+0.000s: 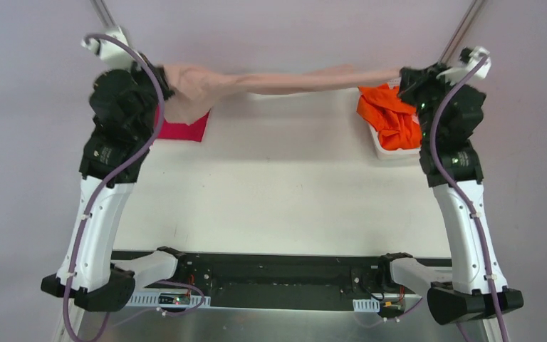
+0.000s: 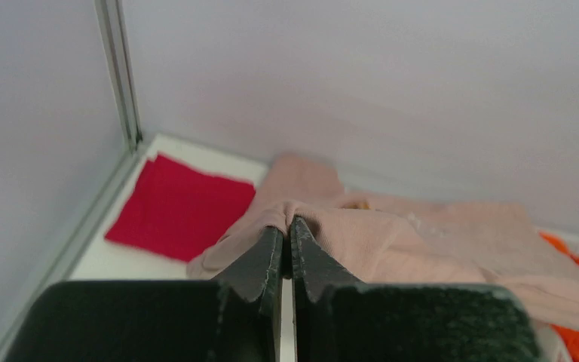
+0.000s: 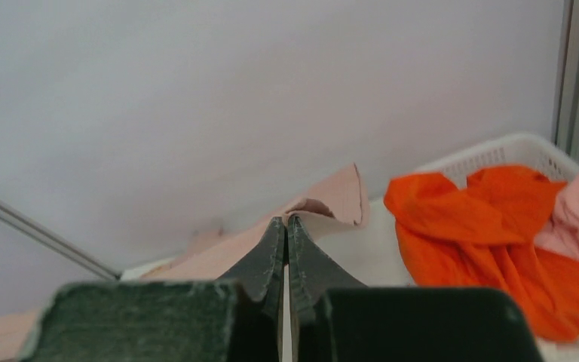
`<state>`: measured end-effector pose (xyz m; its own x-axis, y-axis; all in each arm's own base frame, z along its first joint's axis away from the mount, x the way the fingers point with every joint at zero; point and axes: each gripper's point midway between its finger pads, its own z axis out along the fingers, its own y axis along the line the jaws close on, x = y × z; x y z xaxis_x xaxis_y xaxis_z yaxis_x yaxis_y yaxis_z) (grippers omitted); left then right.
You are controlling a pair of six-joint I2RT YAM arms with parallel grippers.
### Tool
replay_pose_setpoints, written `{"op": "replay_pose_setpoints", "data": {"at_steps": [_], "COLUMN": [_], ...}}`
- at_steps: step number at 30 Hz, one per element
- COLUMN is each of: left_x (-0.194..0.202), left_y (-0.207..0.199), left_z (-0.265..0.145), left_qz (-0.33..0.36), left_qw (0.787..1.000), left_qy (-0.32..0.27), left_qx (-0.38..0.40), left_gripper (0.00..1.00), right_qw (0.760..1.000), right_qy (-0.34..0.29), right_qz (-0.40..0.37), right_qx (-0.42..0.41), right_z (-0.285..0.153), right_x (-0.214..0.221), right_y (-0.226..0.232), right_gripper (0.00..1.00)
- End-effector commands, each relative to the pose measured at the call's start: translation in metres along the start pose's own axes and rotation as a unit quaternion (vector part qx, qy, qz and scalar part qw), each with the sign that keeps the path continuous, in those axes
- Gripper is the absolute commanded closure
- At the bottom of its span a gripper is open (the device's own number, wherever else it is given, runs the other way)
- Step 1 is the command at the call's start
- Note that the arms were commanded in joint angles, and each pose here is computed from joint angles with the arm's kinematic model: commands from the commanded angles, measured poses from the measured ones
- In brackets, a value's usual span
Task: Fold and stack the t-shirts
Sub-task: Flatten out the tshirt
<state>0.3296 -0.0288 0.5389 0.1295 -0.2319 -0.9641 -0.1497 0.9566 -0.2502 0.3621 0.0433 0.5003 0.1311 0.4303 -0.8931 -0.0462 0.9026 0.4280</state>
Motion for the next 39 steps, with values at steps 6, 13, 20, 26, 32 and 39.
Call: {"op": "replay_pose_setpoints", "data": {"at_steps": [6, 13, 20, 26, 32, 39], "left_x": [0.273, 0.422, 0.472, 0.467, 0.435, 0.415], "left_y": [0.044, 0.077, 0.087, 0.086, 0.084, 0.109], "left_z": [-0.058, -0.127, -0.176, -0.193, -0.196, -0.229], "left_qz": [-0.099, -0.143, -0.199, -0.240, -0.245, -0.232], "left_qw": [0.965, 0.897, 0.848, 0.844, 0.850, 0.835], "left_qy": [0.241, 0.410, 0.478, 0.469, 0.456, 0.472], "left_qx": [-0.023, -0.084, -0.110, -0.099, -0.097, -0.163], "left_gripper": [1.00, 1.00, 1.00, 1.00, 1.00, 1.00], "right_qw": [0.985, 0.930, 0.877, 0.862, 0.868, 0.842], "right_qy": [0.151, 0.308, 0.386, 0.397, 0.385, 0.398], "right_qz": [0.055, 0.095, 0.123, 0.112, 0.093, 0.105], "right_qx": [0.067, 0.176, 0.260, 0.294, 0.299, 0.350], "right_z": [-0.043, -0.106, -0.156, -0.182, -0.187, -0.222], "right_x": [0.195, 0.323, 0.375, 0.374, 0.335, 0.327], "right_y": [-0.085, -0.146, -0.174, -0.186, -0.177, -0.184], "right_gripper": [1.00, 1.00, 1.00, 1.00, 1.00, 1.00]}}
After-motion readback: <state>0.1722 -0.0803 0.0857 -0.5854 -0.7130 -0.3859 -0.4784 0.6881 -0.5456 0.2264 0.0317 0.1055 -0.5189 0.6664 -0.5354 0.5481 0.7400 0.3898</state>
